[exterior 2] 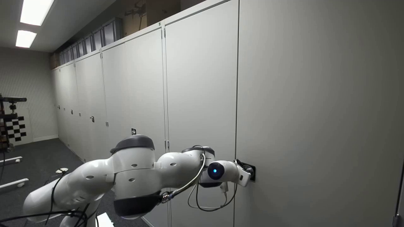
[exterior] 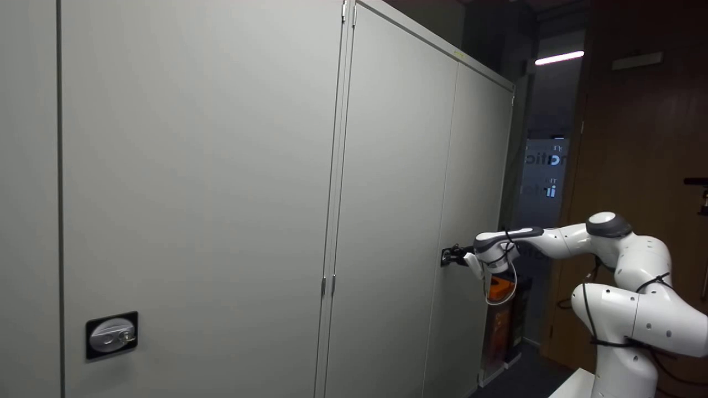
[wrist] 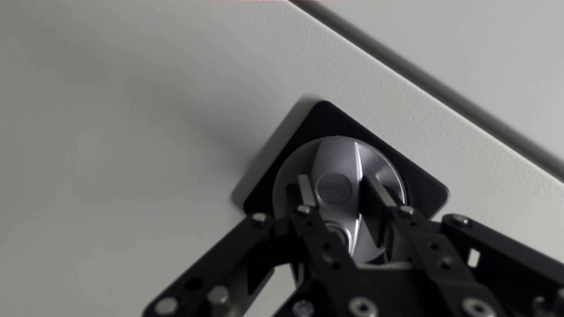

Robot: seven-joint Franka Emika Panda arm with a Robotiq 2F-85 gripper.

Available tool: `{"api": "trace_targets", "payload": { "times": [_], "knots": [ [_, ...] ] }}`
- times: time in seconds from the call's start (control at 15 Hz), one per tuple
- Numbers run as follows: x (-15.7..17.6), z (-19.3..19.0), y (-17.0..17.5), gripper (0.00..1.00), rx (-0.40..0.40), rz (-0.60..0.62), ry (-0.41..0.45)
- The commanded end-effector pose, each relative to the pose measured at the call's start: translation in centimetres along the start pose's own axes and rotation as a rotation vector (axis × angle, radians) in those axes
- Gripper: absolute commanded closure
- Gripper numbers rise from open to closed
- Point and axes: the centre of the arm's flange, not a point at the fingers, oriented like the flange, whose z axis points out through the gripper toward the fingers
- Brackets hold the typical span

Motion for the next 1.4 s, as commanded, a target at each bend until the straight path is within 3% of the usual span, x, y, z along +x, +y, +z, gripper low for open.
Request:
{"api": "trace_targets", "payload": {
  "times": [0.0,1.33],
  "knots": [
    [1.97,0.50,0.87,0.92,-0.082,-0.054,0.084],
    [1.91,0.60,0.37,0.92,-0.150,-0.165,0.102]
  ]
}}
